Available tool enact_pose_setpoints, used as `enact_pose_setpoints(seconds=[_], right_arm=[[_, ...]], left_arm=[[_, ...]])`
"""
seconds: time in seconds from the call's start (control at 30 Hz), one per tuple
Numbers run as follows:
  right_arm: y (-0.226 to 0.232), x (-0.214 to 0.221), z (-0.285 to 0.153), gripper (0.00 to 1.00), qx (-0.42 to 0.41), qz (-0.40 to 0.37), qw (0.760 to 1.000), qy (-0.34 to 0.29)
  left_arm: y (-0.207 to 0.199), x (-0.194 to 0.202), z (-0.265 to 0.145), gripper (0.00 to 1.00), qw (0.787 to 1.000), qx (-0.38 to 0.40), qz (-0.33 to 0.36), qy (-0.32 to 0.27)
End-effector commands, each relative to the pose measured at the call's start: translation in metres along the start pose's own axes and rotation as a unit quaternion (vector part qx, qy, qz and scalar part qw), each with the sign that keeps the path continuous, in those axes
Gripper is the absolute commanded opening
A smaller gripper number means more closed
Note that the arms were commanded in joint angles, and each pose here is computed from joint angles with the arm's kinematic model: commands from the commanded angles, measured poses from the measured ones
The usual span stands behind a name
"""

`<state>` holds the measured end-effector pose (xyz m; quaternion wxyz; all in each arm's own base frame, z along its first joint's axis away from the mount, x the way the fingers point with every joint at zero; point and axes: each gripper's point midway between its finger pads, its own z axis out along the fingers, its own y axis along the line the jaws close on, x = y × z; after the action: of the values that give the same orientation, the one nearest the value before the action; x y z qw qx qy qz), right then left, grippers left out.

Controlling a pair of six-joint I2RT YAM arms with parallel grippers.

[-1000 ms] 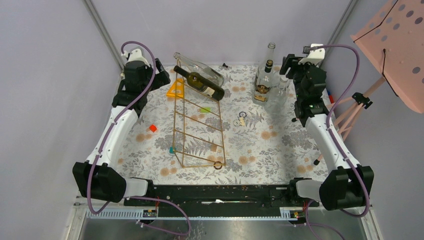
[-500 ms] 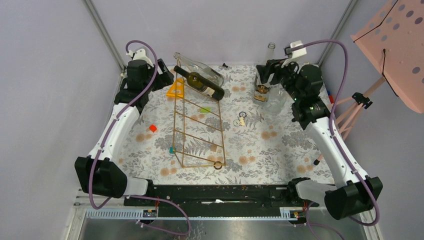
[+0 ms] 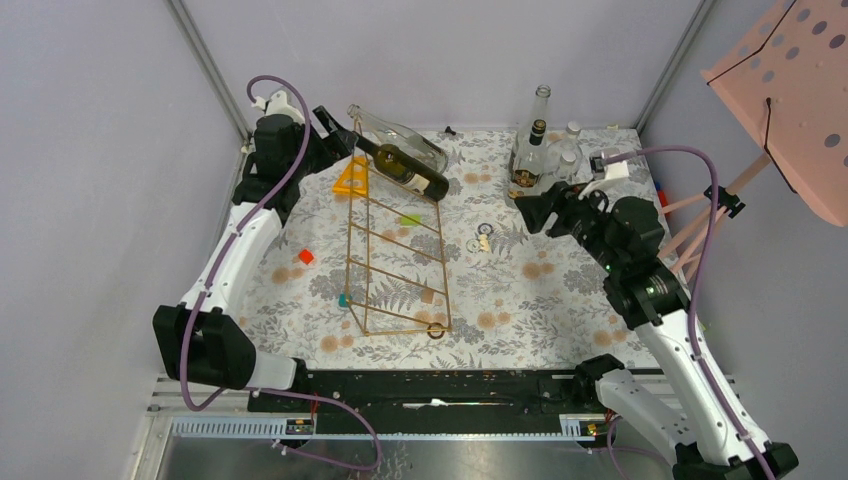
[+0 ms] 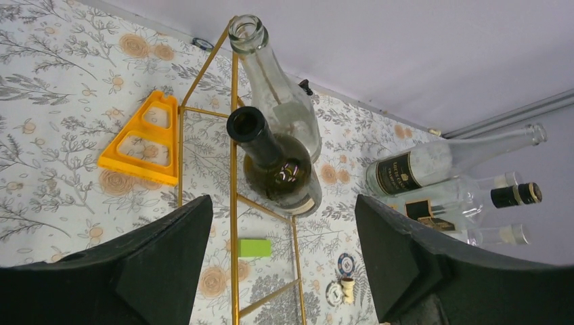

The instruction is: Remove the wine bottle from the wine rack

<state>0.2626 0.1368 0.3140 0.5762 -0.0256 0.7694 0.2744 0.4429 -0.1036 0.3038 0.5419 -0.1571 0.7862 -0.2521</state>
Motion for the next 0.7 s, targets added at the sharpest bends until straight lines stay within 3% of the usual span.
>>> enact_pose_setpoints(seconds=[0.0, 0.2, 0.67], right_arm=[[-0.025, 0.065, -0.026, 0.73, 0.069, 0.050, 0.989, 0.118], [-0.030, 0.092, -0.047, 0.74, 0.070, 0.071, 0.986, 0.132], [-0.035, 0.100, -0.067, 0.73, 0.082, 0.068, 0.986, 0.125]], left_arm=[[-0.016, -0.028, 0.025, 0.82, 0.999, 0.028, -0.016, -0.039], [-0.010, -0.024, 0.057, 0.82, 0.999, 0.019, -0.019, -0.022], [0.006, -0.025, 0.098, 0.80, 0.999, -0.008, -0.031, -0.038]])
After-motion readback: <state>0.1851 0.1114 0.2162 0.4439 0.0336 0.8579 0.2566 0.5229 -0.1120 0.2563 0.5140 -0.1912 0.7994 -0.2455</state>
